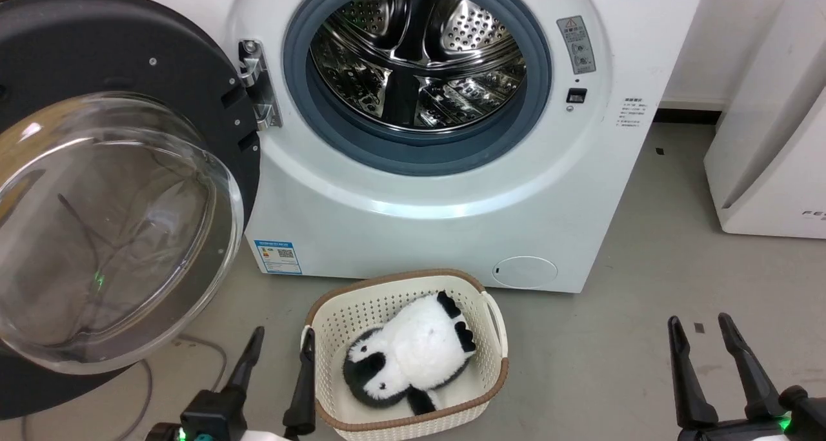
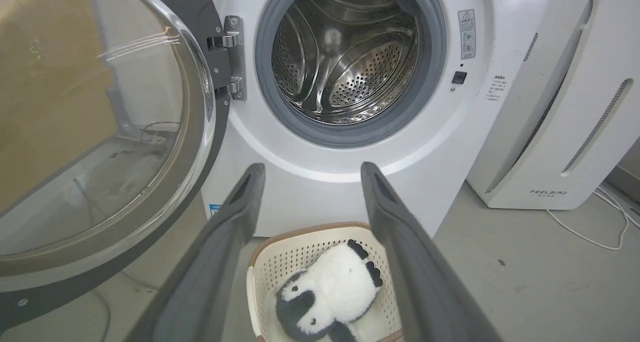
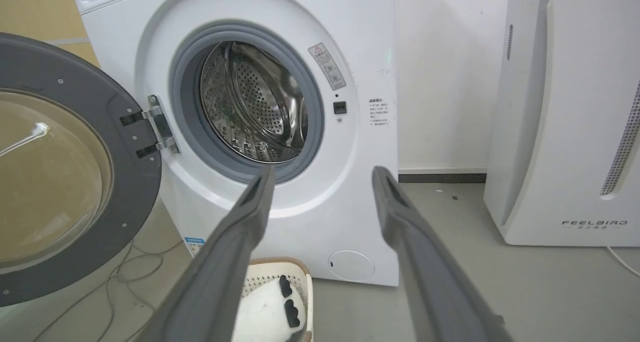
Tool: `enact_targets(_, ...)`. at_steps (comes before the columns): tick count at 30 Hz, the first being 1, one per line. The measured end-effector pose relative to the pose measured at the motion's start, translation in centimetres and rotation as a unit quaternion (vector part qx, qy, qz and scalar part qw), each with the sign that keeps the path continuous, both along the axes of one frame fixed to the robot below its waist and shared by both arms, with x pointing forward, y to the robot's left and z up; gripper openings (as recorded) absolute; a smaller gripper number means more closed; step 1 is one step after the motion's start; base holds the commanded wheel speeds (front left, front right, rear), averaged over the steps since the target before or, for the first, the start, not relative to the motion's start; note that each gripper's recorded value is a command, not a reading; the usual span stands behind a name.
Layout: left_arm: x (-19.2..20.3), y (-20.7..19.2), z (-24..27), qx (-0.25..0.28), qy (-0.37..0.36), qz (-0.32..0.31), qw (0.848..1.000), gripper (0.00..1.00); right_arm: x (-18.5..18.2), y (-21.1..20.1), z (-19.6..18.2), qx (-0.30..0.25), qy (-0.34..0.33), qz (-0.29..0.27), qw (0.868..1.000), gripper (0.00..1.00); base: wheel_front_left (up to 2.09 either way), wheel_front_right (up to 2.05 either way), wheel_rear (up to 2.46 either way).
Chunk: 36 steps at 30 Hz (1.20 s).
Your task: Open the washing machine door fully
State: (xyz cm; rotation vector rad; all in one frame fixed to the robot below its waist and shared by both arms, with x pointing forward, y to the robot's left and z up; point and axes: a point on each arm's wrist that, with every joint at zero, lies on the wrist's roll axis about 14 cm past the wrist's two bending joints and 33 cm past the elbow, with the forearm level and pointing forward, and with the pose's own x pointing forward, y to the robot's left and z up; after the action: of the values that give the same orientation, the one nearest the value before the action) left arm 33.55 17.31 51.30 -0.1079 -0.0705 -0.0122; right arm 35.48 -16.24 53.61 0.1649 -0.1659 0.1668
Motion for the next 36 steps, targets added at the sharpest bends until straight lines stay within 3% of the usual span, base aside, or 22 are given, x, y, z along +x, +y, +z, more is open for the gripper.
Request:
enact_targets(31,-0.6,-0.3,-1.1,0.015,0.011,0.004,1.000,1.00,-0.1,0.7,-0.7,0.006,0.011,0.010,1.000,1.00,0.00,0.00,0.00)
enact_targets(32,-0.6,-0.3,-1.1,0.014,0.011,0.004,1.000,0.00,-0.1,0.7,-0.7,0.005,0.011,0.010,1.000,0.00,0.00,0.00,0.00)
enact_targets(36,-0.6,-0.3,-1.1,0.014,0.011,0.004,1.000,0.00,0.0,0.7,-0.6,0.005,0.011,0.009,1.000,0.00,0.00,0.00,0.00)
